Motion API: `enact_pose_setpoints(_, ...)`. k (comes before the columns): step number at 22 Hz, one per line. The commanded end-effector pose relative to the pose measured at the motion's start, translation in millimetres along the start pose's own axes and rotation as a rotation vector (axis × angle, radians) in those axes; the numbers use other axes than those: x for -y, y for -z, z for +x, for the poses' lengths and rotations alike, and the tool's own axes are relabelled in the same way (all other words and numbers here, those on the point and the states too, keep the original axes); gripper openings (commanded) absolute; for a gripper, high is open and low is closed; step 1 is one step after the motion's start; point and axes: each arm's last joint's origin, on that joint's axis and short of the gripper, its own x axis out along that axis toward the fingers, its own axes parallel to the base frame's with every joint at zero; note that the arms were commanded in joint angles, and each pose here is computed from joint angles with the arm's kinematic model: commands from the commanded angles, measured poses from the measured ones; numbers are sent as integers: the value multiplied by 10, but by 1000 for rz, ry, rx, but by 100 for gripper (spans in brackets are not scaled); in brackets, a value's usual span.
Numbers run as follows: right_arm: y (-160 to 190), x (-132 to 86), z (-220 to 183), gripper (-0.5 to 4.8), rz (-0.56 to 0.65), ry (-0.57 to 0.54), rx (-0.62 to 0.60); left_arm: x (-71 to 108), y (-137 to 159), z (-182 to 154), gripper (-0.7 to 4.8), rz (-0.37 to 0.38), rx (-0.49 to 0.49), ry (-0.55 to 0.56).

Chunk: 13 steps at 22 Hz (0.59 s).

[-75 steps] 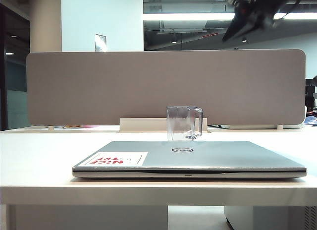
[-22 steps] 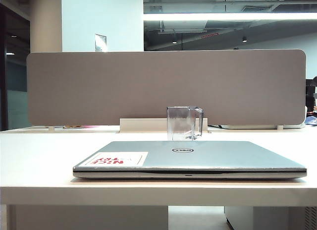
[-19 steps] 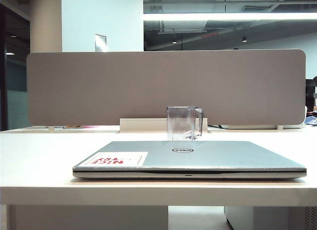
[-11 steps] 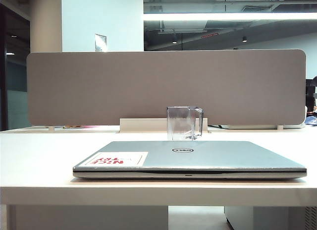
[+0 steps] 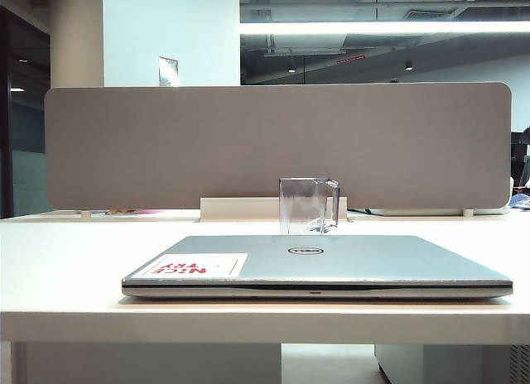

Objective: Pick up the water cup and place it on the side of the laptop away from you.

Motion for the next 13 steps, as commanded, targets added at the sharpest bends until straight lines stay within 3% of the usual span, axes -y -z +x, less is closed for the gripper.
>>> enact_pose_setpoints(1,29,-3,4,-5,-6,-11,-16,2,-15,-2,-5,4,8,3)
enact_pose_setpoints(6,98,-20,-1,-1,-4,-76,-89,2,-15,-2,-5,4,8,3)
enact_pose_setpoints(13,87,-4,1,-1,-7,-21,-76,2,-15,-2,-5,4,8,3)
